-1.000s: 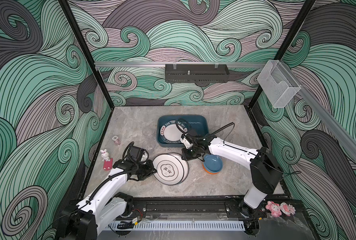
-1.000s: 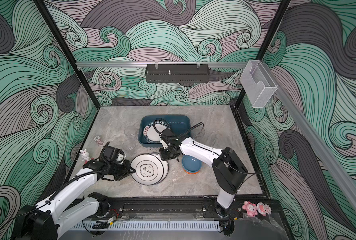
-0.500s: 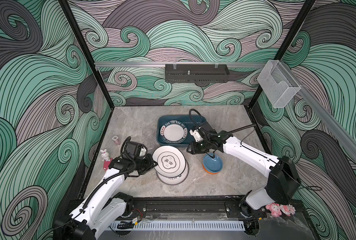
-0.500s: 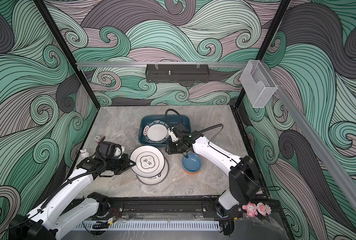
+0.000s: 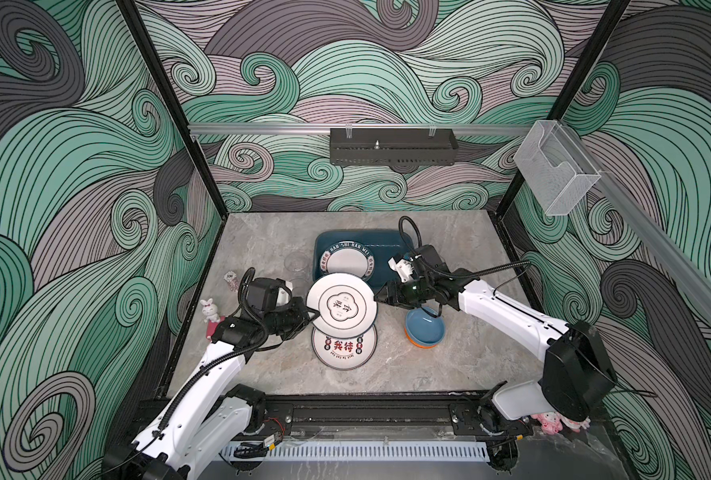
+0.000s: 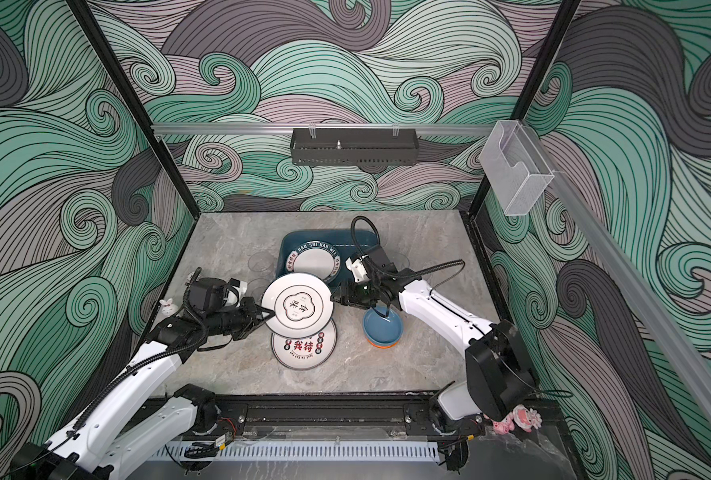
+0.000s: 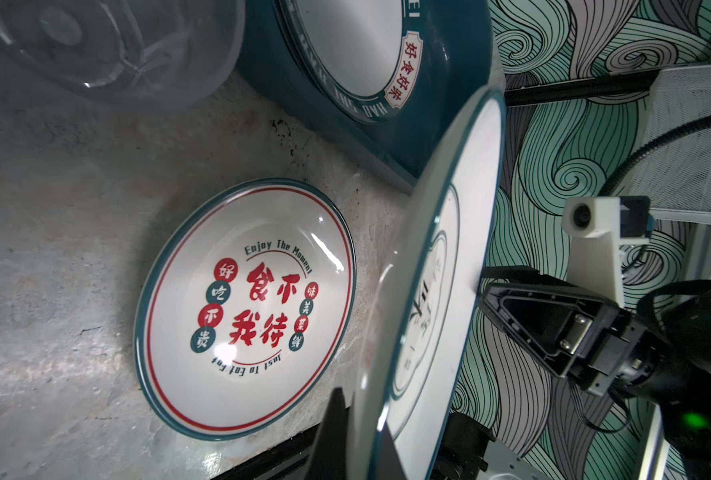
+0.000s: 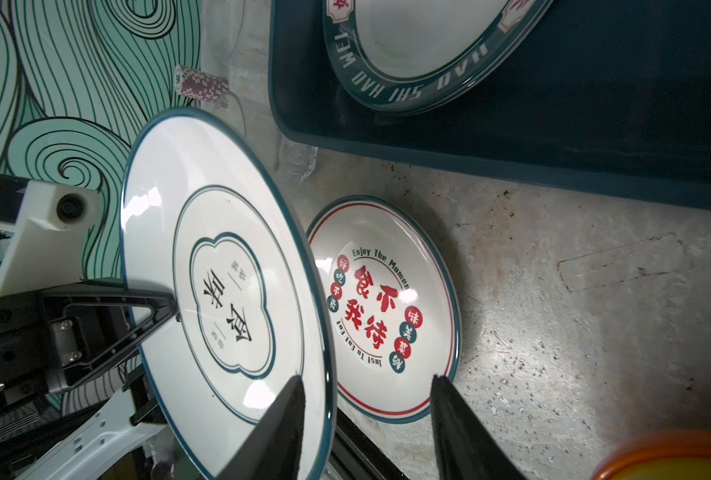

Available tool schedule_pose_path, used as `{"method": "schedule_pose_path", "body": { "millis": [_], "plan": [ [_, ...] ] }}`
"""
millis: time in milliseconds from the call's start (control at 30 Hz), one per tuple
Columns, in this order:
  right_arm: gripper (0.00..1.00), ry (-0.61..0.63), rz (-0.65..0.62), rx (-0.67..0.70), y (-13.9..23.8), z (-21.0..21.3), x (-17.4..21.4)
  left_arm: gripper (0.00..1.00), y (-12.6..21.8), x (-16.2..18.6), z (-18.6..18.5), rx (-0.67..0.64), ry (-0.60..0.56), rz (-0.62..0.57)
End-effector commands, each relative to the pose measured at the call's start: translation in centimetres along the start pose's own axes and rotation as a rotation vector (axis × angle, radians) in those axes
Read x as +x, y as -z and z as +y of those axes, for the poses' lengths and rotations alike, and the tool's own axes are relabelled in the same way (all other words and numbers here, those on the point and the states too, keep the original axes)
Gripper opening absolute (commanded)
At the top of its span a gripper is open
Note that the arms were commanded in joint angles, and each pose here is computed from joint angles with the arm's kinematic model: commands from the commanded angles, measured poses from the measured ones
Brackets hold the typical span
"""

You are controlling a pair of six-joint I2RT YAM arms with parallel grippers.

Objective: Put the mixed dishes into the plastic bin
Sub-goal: 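Lift the cloud-emblem plates with the right gripper while left tilts the stack up, then carry the cloud-emblem plates over the teal bin with the right gripper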

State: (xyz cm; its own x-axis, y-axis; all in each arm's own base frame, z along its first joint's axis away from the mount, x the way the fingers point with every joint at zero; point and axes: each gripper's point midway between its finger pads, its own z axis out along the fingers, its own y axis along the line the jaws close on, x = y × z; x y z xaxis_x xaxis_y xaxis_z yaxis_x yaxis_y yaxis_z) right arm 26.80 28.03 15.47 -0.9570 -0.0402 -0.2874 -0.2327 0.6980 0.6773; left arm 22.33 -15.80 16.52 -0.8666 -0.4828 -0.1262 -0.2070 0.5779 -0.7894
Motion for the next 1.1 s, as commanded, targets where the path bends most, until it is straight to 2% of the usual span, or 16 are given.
{"method": "schedule_pose_path", "body": {
  "millis": [0, 367, 733, 900, 1067],
  "plan": [
    [0.50, -0.001, -0.044, -0.137, 0.8, 2.7, -1.1, 0.00, 1.3, -1.0, -4.8, 0.156, -0.050, -0.028],
    [0.44, 0.000, -0.070, -0.267, 1.4, 5.1, -2.0, 0.00, 1.0, -1.2, -6.6, 0.230, -0.046, 0.005],
    [0.14, -0.009, -0.084, -0.298, 1.5, 5.4, -2.6, 0.01, 0.7, -1.4, -6.9, 0.242, -0.044, 0.015],
    [0.03, -0.016, -0.099, -0.295, 1.8, 5.1, -3.1, 0.09, 0.6, -1.4, -6.8, 0.240, -0.044, 0.015],
    [0.01, -0.024, -0.120, -0.286, 2.3, 4.7, -3.8, 0.29, 0.6, -1.4, -6.2, 0.213, -0.034, 0.005]
  ]
}}
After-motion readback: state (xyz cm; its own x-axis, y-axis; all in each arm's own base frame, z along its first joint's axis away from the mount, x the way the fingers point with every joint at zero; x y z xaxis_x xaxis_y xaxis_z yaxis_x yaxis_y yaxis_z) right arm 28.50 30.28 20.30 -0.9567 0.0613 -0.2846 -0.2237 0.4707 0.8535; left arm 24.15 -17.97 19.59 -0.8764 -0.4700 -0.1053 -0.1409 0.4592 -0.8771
